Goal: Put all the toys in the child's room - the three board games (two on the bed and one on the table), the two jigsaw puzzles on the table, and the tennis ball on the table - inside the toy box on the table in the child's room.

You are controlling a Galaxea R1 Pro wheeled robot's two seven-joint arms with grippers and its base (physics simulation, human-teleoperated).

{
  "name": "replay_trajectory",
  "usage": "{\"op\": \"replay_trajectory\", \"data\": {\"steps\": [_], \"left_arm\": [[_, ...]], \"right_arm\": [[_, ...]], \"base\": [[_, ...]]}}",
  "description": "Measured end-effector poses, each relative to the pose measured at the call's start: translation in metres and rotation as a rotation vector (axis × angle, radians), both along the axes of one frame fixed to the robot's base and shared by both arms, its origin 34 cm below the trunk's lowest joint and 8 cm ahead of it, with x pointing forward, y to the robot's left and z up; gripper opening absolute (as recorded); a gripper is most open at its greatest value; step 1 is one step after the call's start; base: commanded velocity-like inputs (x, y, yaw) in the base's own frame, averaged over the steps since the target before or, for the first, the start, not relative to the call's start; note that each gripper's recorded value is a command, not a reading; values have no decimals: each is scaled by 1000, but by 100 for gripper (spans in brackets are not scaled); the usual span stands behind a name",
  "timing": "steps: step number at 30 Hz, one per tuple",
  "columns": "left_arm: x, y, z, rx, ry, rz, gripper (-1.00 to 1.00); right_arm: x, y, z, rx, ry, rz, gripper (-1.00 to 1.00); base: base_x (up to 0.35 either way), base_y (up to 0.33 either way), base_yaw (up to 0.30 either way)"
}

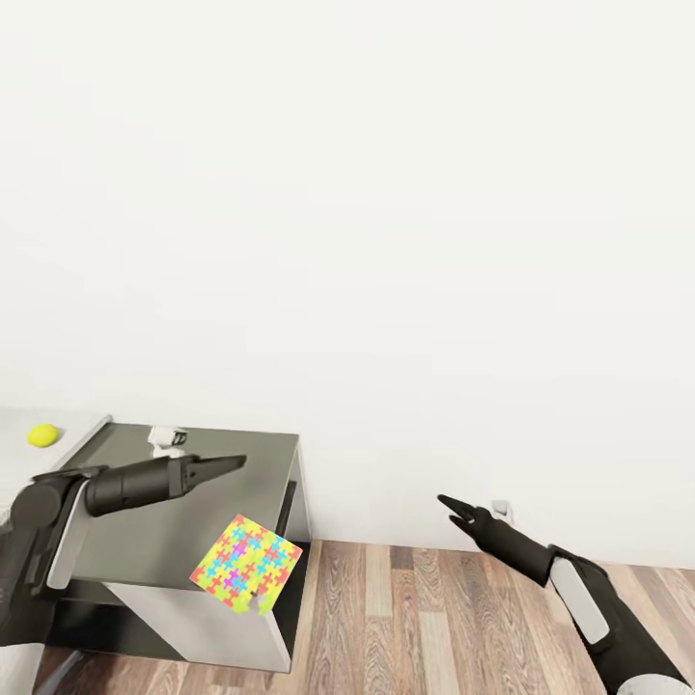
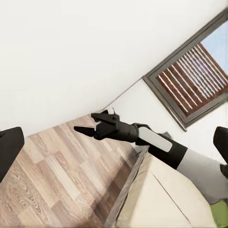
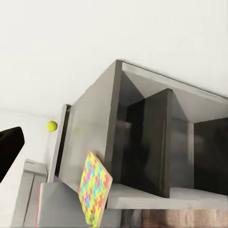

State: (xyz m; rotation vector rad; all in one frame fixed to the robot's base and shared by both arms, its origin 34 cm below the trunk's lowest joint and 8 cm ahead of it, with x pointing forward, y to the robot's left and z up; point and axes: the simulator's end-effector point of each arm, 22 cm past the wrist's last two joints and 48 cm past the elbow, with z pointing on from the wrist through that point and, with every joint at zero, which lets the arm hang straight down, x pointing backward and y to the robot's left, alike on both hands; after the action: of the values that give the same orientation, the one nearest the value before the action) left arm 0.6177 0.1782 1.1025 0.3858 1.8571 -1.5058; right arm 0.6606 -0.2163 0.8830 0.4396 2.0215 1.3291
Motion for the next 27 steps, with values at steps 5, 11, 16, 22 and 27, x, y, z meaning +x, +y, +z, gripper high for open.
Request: {"op": "replay_trajectory", "data": {"steps": [5,11,16,22,27], "left_arm": [[-12,-27,-11,8,14,-84,100],[-20,-49,-21,2,23,-139,100],[-20,-53,-25,-4,21,-147,100],[-19,-52,-32,-6,20,-146,100],[-15,-48,-36,-11,16,-131,100]], "right_arm": [[11,37,-3,29,53,26,100],[23,31,-24,-17,112,-58,100],[16,46,-37,10,190,-20,100],[9,94,-36,74,253,86,100],[0,124,-45,99,301,154,100]], "base": [[0,0,0],[0,0,0],[0,0,0],[0,0,0],[0,0,0]]}}
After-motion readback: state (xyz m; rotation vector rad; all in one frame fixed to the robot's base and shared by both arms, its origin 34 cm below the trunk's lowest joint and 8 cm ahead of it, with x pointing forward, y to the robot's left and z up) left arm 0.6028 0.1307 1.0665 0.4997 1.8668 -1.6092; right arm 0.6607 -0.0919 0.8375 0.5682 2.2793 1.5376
